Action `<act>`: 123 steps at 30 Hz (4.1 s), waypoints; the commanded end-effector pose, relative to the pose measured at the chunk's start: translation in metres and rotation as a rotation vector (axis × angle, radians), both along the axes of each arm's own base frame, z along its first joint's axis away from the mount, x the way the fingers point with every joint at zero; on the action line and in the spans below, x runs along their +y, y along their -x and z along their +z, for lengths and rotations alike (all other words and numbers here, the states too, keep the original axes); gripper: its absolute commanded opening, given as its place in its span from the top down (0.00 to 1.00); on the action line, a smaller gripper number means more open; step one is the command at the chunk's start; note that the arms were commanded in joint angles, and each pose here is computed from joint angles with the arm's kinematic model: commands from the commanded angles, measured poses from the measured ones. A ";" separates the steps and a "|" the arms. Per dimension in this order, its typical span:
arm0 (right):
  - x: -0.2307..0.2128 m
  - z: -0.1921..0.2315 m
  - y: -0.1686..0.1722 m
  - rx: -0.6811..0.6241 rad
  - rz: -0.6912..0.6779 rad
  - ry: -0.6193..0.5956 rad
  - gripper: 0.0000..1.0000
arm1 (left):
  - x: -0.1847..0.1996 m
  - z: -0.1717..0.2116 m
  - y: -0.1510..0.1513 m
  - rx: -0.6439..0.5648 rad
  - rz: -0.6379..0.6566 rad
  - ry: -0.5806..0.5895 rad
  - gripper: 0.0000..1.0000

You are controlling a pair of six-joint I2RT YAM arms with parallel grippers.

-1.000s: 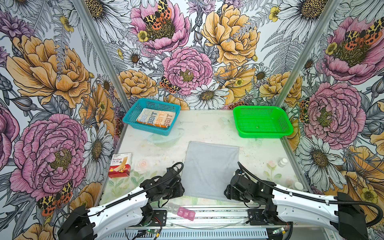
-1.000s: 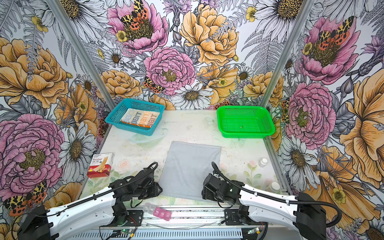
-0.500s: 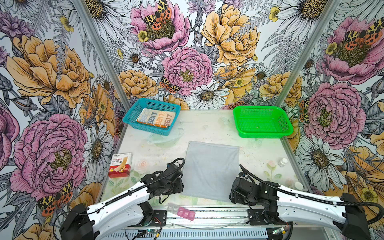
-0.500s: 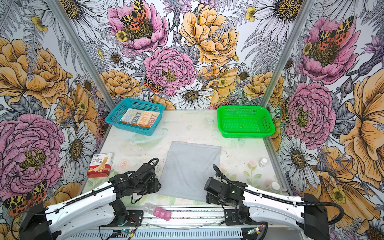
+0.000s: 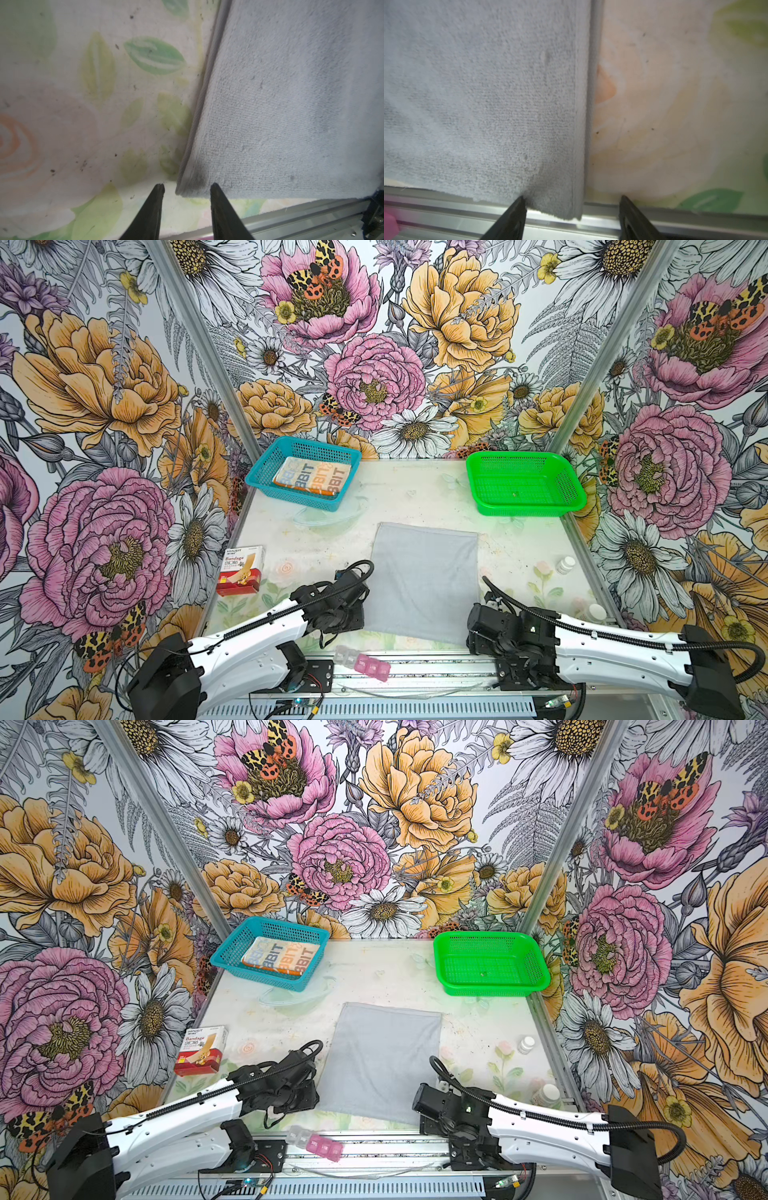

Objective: Fold and stack the towels

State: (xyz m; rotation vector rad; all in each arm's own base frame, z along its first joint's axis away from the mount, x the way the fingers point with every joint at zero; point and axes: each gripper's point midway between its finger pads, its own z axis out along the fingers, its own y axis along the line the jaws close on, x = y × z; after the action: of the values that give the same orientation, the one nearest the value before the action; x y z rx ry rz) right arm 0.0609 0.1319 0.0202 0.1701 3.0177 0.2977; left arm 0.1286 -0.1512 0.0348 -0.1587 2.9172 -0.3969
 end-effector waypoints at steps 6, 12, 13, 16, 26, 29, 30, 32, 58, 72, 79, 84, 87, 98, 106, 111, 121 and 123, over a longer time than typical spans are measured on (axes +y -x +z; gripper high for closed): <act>-0.011 -0.005 -0.003 -0.035 -0.030 0.010 0.32 | -0.014 -0.007 0.001 0.022 -0.042 0.029 0.67; -0.006 -0.005 -0.004 -0.044 -0.026 -0.024 0.37 | -0.021 -0.008 0.006 0.054 -0.074 0.044 0.66; -0.006 -0.005 -0.004 -0.043 -0.024 -0.024 0.39 | -0.021 -0.009 0.007 0.060 -0.076 0.044 0.65; 0.000 -0.006 -0.005 -0.038 -0.012 -0.042 0.48 | -0.018 -0.014 0.011 0.076 -0.068 0.028 0.64; 0.005 -0.009 -0.003 -0.022 0.005 -0.038 0.91 | -0.018 -0.012 0.009 0.054 -0.064 0.024 1.00; 0.006 -0.009 -0.001 -0.014 0.008 -0.053 0.98 | -0.017 -0.008 0.008 0.034 -0.053 0.042 1.00; 0.005 -0.010 0.001 -0.009 0.011 -0.055 1.00 | -0.017 -0.006 0.007 0.026 -0.051 0.051 1.00; 0.006 -0.009 0.004 0.002 0.014 -0.075 1.00 | -0.017 -0.002 0.007 0.019 -0.044 0.063 1.00; -0.001 0.091 -0.112 -0.302 -0.034 -0.089 1.00 | -0.028 0.103 -0.109 -0.249 -0.077 0.129 1.00; -0.036 0.104 -0.199 -0.333 -0.033 -0.012 1.00 | -0.054 0.114 -0.220 -0.300 -0.119 0.126 1.00; -0.033 0.088 -0.237 -0.301 -0.008 -0.055 1.00 | -0.052 0.107 -0.252 -0.319 -0.092 0.097 1.00; -0.037 0.080 -0.254 -0.291 -0.018 -0.045 1.00 | -0.051 0.095 -0.266 -0.312 -0.079 0.098 1.00; -0.042 0.077 -0.262 -0.294 -0.022 -0.039 1.00 | -0.053 0.090 -0.274 -0.314 -0.081 0.094 1.00; -0.040 0.057 -0.296 -0.278 0.015 -0.091 0.76 | -0.061 0.074 -0.313 -0.367 -0.136 0.075 0.82; -0.032 0.125 -0.273 -0.543 0.085 -0.115 0.29 | -0.055 0.114 -0.312 -0.622 -0.170 0.041 0.39; -0.007 0.121 -0.244 -0.498 0.102 -0.263 0.25 | -0.046 0.076 -0.277 -0.485 -0.155 0.026 0.30; 0.050 0.067 -0.263 -0.372 0.187 -0.294 0.25 | -0.071 0.036 -0.254 -0.344 -0.175 0.063 0.37; 0.051 0.057 -0.270 -0.352 0.183 -0.279 0.25 | -0.070 0.030 -0.254 -0.322 -0.154 0.059 0.43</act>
State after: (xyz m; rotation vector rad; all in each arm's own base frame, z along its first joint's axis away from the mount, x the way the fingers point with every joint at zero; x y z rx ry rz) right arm 0.3049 0.1764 0.0672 -0.1513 2.7067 0.6707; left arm 0.3849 -0.2183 0.0695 0.1497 2.5879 -0.4844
